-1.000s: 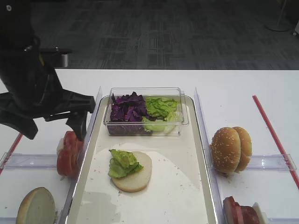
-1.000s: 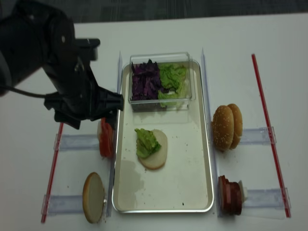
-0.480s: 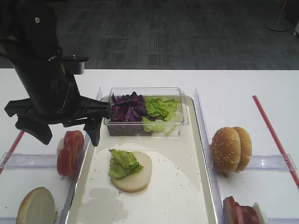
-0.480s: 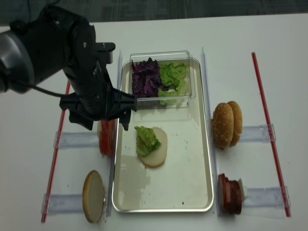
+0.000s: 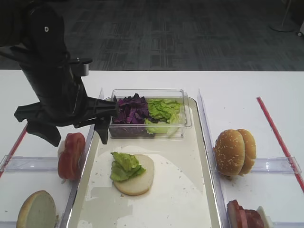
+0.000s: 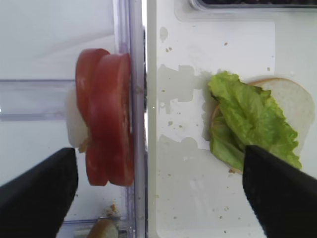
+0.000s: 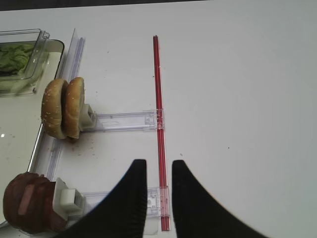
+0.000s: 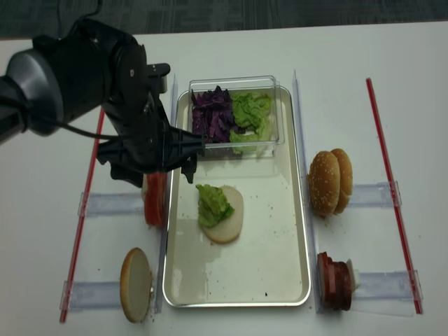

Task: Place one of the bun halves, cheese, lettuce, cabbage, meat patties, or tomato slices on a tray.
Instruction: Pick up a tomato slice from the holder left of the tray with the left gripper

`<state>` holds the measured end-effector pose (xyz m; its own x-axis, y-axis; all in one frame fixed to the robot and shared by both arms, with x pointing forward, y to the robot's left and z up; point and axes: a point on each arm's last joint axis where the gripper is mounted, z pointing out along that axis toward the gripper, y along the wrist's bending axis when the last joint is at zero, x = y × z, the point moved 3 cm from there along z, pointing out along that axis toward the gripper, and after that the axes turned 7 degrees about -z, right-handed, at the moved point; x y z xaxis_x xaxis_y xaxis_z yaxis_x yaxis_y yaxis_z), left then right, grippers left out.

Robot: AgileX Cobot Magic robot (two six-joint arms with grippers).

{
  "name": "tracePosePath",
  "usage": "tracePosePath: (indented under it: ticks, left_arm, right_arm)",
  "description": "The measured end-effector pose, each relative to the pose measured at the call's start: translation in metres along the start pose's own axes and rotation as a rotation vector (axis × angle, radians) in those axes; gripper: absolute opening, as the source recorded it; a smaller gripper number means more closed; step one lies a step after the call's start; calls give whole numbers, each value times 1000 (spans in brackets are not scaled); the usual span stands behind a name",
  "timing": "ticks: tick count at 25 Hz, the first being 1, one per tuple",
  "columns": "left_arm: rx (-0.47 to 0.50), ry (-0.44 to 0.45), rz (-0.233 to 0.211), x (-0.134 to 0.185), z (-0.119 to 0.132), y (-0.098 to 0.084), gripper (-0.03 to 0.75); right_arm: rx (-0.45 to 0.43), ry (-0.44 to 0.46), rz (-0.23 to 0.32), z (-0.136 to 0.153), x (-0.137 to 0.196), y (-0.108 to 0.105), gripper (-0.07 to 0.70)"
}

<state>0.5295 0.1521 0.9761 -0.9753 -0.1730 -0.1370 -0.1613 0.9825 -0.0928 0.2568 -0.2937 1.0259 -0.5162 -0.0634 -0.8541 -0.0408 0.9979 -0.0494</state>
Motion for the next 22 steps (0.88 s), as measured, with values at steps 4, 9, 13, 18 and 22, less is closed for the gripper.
tracePosePath:
  ticks: [4, 9, 13, 18, 22]
  left_arm:
    - [-1, 23, -15, 0, 7, -2, 616]
    - [1, 67, -24, 1, 22, -6, 586]
    - [12, 71, -23, 0, 27, -8, 580]
    - [9, 77, -23, 0, 32, -9, 579]
    - [4, 84, -21, -1, 39, -10, 579]
  right_arm:
    - [0, 0, 0, 0, 0, 0, 175]
    - [0, 0, 0, 0, 0, 0, 175]
    - [0, 0, 0, 0, 0, 0, 175]
    - [0, 0, 0, 0, 0, 0, 175]
    - [0, 0, 0, 0, 0, 0, 175]
